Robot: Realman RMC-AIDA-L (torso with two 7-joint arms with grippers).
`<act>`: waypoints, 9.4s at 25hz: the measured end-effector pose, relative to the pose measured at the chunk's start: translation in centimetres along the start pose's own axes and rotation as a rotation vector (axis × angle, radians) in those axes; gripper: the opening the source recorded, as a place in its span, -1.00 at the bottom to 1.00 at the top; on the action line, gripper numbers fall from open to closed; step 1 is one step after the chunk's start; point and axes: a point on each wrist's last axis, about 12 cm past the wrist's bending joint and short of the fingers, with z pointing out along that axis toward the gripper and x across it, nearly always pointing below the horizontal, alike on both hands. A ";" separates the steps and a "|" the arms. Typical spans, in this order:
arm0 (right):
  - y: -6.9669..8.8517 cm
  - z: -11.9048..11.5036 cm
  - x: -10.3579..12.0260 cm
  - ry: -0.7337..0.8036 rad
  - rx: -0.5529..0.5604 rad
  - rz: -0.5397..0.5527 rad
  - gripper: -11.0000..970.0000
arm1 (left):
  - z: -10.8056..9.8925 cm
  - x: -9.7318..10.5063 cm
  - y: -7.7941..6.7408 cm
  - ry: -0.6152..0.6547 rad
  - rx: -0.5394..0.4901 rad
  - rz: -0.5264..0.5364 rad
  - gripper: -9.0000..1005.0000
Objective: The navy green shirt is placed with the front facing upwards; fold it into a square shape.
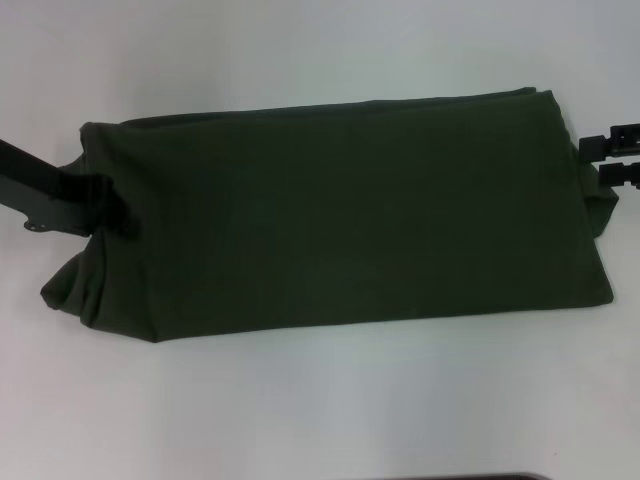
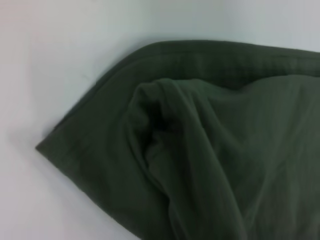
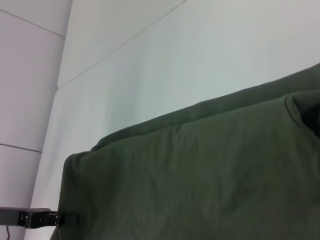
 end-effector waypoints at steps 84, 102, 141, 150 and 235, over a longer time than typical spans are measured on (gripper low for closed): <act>0.1 0.2 -0.1 0.000 -0.002 0.007 0.64 | -6.3 1.2 -2.9 -0.044 0.543 0.123 -0.78; 0.1 1.1 0.0 0.014 -0.005 0.004 0.64 | 6.6 -0.2 -15.7 0.034 0.806 0.121 -0.75; 4.7 4.1 -4.0 0.368 0.224 -0.214 0.64 | -2.1 4.3 -1.5 -0.019 0.652 0.163 0.90; 4.6 6.1 -5.1 0.247 0.284 -0.208 0.64 | -1.6 4.2 -1.9 -0.032 0.656 0.159 0.90; 5.1 9.4 -6.8 -0.059 0.209 -0.194 -0.89 | -1.6 2.9 -3.1 -0.089 0.686 0.174 0.89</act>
